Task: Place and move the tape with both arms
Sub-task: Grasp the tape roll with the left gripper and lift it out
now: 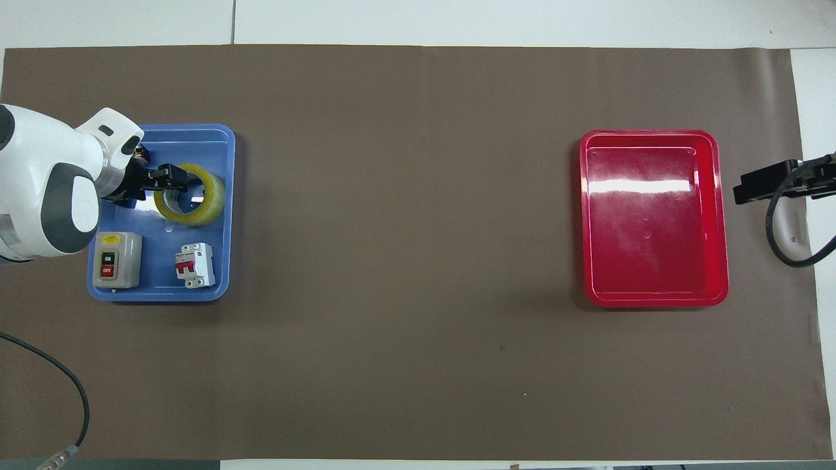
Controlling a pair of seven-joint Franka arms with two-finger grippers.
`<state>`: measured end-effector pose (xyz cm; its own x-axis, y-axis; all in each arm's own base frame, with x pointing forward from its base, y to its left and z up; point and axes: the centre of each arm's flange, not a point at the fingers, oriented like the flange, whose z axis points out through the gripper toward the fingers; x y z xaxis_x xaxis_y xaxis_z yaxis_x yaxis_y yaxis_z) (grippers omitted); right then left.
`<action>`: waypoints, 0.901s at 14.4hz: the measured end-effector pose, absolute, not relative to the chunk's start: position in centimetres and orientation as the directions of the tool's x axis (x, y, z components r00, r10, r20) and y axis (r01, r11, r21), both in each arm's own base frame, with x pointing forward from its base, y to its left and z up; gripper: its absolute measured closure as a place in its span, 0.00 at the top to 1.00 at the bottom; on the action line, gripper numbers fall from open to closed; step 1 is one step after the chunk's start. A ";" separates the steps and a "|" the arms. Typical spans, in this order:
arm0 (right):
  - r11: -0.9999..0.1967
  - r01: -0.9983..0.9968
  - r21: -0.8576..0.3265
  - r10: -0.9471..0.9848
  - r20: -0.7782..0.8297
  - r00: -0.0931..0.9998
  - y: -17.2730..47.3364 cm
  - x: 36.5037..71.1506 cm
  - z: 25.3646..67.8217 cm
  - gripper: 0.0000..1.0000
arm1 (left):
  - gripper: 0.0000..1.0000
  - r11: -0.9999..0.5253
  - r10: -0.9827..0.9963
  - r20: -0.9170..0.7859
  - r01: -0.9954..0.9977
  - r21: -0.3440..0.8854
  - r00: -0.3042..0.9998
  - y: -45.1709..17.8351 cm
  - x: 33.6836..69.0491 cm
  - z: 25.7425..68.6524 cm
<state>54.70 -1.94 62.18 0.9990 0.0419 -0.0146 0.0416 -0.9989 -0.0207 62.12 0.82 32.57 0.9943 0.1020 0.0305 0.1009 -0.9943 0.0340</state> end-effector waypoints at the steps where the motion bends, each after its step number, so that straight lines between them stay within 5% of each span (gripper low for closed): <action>1: -0.999 0.042 -0.021 0.042 -0.015 0.999 -1.9 54.7 62.2 1.00 | 0.83 -0.994 0.102 0.024 0.101 0.033 0.995 0.8 61.9 32.3; 3: -0.999 0.042 -0.021 0.042 -0.015 0.999 -1.9 54.7 62.2 1.00 | 0.74 -0.994 0.101 0.018 0.100 0.033 0.995 0.8 61.8 32.0; 7: -0.999 0.042 -0.021 0.042 -0.015 0.999 -1.9 54.7 62.2 1.00 | 0.24 -0.995 0.097 -0.011 0.097 0.031 0.995 0.7 62.3 33.4; 13: -0.999 0.042 -0.021 0.042 -0.015 0.999 -1.9 54.7 62.2 1.00 | 0.21 -0.991 0.128 -0.109 0.130 0.009 0.986 -8.0 64.5 44.9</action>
